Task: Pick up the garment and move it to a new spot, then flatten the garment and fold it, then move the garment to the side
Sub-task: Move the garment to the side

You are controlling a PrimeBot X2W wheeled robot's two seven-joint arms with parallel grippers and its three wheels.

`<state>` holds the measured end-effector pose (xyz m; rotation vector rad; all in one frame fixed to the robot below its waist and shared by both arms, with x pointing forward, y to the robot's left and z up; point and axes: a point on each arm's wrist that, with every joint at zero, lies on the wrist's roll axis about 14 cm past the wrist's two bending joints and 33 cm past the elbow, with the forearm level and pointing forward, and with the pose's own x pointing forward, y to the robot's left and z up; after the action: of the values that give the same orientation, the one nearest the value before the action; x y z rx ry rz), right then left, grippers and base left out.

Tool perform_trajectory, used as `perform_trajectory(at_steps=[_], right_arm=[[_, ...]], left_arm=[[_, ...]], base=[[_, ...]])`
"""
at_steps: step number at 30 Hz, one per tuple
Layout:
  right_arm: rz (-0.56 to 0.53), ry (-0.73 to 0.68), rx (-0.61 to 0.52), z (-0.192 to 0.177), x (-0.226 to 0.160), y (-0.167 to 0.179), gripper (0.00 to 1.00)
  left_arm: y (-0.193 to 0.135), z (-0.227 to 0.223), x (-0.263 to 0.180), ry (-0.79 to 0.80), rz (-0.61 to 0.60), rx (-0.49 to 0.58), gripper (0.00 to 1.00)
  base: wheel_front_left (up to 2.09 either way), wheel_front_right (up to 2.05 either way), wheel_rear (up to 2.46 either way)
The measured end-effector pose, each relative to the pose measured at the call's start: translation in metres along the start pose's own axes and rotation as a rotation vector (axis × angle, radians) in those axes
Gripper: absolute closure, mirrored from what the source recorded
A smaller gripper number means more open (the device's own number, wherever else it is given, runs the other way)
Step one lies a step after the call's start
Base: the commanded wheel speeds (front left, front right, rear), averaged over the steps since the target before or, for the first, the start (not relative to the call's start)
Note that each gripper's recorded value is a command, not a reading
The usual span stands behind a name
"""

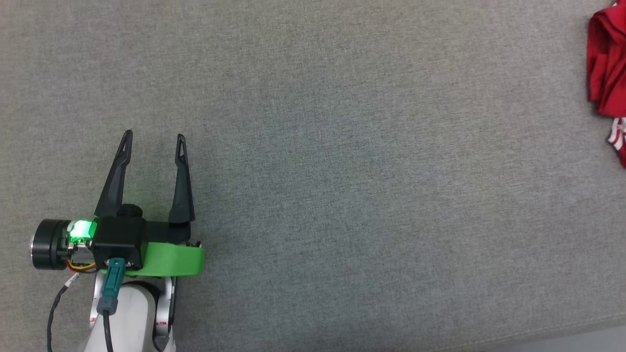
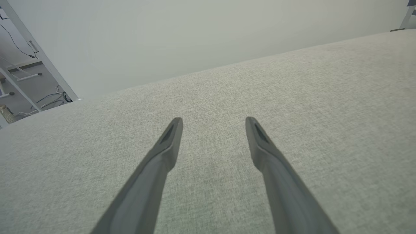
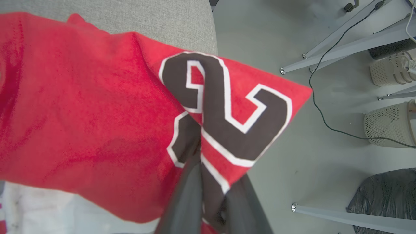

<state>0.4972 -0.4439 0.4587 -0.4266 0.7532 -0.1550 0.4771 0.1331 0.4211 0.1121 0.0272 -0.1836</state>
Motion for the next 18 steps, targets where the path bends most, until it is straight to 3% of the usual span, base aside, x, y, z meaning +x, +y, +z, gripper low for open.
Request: perform_trajectory(at_steps=[7, 8, 9, 10, 13, 18], right_arm=[[-0.051, -0.002, 0.018, 0.003, 0.025, -0.008, 1.0], [-0.054, -0.006, 0.024, 0.004, 0.028, -0.007, 0.88], [-0.055, -0.008, 0.03, 0.004, 0.03, -0.005, 0.56], [-0.054, -0.006, 0.033, 0.003, 0.031, -0.004, 0.0], [-0.058, -0.016, 0.052, 0.001, 0.029, -0.003, 0.0], [-0.099, -0.147, 0.066, 0.019, 0.011, -0.02, 0.0]], left_arm=[[0.004, -0.015, 0.003, 0.027, 0.008, 0.008, 0.0], [0.005, -0.016, 0.003, 0.03, 0.013, 0.01, 0.0], [0.006, -0.015, 0.002, 0.03, 0.018, 0.012, 0.0], [0.007, -0.015, 0.002, 0.029, 0.019, 0.013, 0.0], [0.007, -0.01, 0.0, 0.024, 0.019, 0.017, 0.0], [0.009, 0.006, -0.008, -0.001, 0.034, 0.026, 0.0]], base=[[0.0, 0.0, 0.0], [0.0, 0.0, 0.0], [0.0, 0.0, 0.0], [0.0, 0.0, 0.0], [0.0, 0.0, 0.0], [0.0, 0.0, 0.0]])
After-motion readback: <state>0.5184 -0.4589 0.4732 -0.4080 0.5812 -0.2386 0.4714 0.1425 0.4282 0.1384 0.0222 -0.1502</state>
